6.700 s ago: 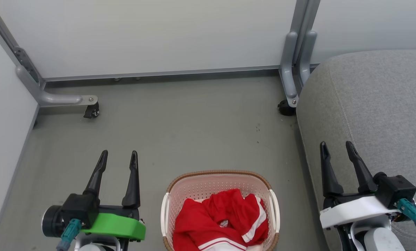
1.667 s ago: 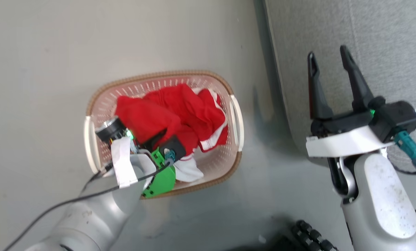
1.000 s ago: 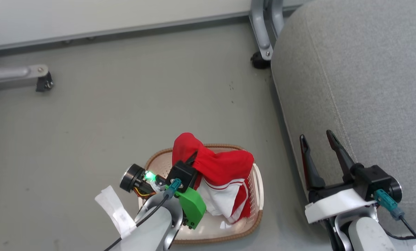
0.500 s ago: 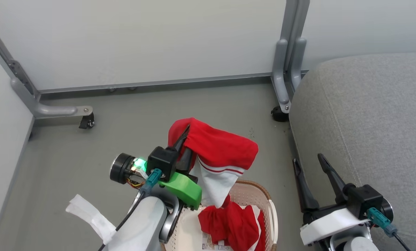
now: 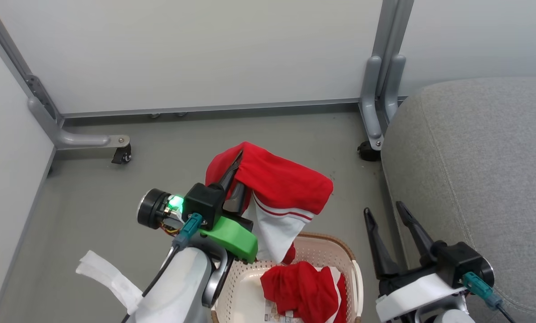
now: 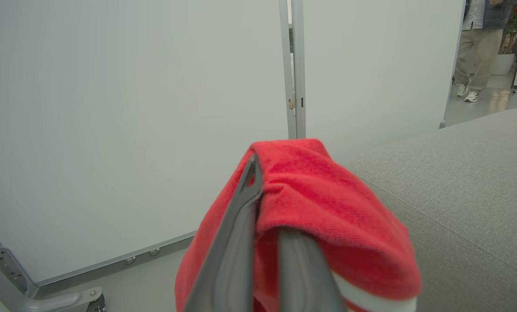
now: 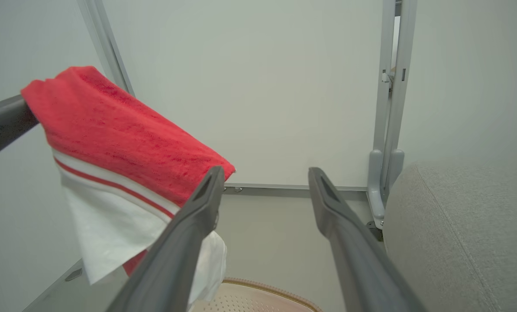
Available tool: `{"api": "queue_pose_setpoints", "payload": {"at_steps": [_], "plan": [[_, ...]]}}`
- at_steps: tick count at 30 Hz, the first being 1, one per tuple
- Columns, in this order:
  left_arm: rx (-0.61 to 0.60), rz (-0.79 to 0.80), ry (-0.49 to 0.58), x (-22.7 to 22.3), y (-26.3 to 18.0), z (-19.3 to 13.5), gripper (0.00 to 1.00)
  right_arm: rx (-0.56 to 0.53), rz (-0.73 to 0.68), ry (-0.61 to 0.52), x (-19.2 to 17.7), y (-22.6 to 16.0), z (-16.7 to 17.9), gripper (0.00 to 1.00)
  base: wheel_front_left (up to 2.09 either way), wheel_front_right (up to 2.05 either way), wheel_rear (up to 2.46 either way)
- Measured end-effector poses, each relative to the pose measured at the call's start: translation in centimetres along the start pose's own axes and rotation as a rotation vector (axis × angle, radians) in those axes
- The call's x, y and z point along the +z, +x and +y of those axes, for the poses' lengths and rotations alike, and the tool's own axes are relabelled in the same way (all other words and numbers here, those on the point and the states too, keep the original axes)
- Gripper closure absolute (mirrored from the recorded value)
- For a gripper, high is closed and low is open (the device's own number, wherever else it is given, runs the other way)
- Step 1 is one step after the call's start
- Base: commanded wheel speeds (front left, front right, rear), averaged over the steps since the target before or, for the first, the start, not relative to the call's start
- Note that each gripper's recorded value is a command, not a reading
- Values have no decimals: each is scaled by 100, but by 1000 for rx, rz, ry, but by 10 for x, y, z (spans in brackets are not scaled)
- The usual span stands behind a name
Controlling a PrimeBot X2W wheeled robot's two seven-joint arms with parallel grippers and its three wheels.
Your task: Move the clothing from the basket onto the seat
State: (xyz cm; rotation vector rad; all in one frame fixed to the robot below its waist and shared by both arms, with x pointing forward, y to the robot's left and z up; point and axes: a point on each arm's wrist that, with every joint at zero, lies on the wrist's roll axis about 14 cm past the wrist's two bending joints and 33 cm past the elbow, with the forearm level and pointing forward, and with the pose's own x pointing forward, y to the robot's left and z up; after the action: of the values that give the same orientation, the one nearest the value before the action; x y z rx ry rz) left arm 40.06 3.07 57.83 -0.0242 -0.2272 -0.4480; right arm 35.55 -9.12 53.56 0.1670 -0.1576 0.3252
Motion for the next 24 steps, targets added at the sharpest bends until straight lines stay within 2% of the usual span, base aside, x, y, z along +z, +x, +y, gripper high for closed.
{"api": "queue_pose_setpoints", "payload": {"at_steps": [8,13,17,24], "plan": [[-50,23,-3,-8,-2,-9,100,190,-40,13,12,11,59,0,0,0,0],[-101,47,7,-15,-6,-21,100,287,-40,-17,12,12,81,0,0,0,0],[-139,53,0,-16,-9,-32,100,320,-29,-32,9,13,89,0,0,0,0],[-224,54,-31,-13,-13,-59,100,309,57,-67,-19,11,82,0,0,0,0]]}}
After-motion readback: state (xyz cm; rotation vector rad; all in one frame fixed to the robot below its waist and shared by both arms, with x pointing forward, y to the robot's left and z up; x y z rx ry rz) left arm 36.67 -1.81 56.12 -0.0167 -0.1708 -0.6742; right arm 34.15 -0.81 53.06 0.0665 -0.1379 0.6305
